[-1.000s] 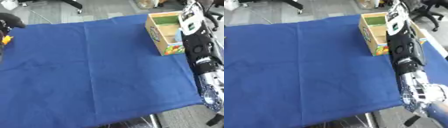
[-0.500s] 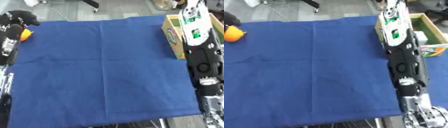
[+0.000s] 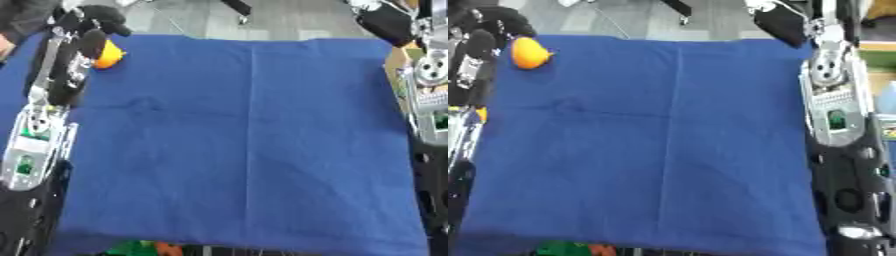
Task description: Pick up the objects with one hand, pass them to the other hand, and then place them into the box on the other side of the table.
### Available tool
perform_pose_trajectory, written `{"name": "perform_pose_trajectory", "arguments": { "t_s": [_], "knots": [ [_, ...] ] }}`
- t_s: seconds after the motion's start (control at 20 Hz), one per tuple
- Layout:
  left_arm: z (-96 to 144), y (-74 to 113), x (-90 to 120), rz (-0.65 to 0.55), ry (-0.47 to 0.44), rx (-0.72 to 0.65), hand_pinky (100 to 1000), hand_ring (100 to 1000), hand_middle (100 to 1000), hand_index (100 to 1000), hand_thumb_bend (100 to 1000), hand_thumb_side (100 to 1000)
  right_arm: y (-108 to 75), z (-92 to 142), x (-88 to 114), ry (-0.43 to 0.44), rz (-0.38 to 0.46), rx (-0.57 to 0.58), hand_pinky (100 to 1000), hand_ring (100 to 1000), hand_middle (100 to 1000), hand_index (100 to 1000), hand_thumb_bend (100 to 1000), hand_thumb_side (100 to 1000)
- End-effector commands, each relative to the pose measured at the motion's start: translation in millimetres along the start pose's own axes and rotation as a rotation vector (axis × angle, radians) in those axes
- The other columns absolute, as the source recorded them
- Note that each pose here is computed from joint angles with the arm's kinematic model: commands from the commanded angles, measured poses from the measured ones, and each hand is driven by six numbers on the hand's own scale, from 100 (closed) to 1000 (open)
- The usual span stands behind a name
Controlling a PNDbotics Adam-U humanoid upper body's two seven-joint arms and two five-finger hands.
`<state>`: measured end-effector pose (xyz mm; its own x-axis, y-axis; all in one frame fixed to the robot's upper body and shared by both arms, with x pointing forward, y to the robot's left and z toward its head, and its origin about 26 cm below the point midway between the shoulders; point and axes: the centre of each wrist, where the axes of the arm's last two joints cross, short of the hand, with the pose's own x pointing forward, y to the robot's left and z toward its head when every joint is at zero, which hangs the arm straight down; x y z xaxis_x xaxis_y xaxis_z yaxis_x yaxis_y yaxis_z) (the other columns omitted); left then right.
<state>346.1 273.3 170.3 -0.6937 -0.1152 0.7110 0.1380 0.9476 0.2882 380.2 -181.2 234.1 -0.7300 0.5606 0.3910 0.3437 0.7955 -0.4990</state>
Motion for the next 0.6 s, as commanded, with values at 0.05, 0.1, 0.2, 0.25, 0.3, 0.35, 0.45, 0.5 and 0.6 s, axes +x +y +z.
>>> {"name": "perform_pose_trajectory", "arguments": {
  "t_s": [0.05,0.1,0.2,0.25,0.3,0.35,0.45,0.5,0.6],
  "knots": [
    [-3,12.3,12,-0.055,-0.033,0.012,840,629,624,718,566,652,-1.2,-1,12,-0.052,-0.034,0.011,846,783,800,966,325,397],
    [-2,13.5,13,-0.062,-0.033,0.016,840,629,625,718,564,652,0.4,2,12,-0.049,-0.039,0.023,839,781,799,966,322,395],
    [0,16.3,13,-0.077,-0.029,0.026,840,631,626,720,564,653,3.6,9,9,-0.034,-0.053,0.046,832,779,797,967,319,393],
    [1,18.0,14,-0.089,-0.028,0.028,840,632,627,721,564,653,5.0,12,7,-0.026,-0.061,0.054,830,778,797,967,319,392],
    [1,19.7,15,-0.1,-0.027,0.029,840,633,630,724,563,654,5.9,15,5,-0.019,-0.068,0.06,825,777,796,967,319,391],
    [2,22.5,16,-0.118,-0.027,0.029,840,634,630,724,562,654,7.0,18,4,-0.011,-0.075,0.067,824,776,796,967,318,391],
    [4,30.3,17,-0.159,-0.024,0.027,838,634,632,729,560,654,8.8,24,0,0.007,-0.082,0.08,820,774,794,967,317,389],
    [5,34.3,17,-0.18,-0.022,0.026,837,635,633,730,556,650,9.6,27,-2,0.014,-0.086,0.087,818,773,793,967,315,388],
    [9,48.2,18,-0.251,-0.009,0.021,834,635,633,733,546,645,11.8,32,-6,0.032,-0.092,0.106,815,771,792,967,311,388]
  ]
}}
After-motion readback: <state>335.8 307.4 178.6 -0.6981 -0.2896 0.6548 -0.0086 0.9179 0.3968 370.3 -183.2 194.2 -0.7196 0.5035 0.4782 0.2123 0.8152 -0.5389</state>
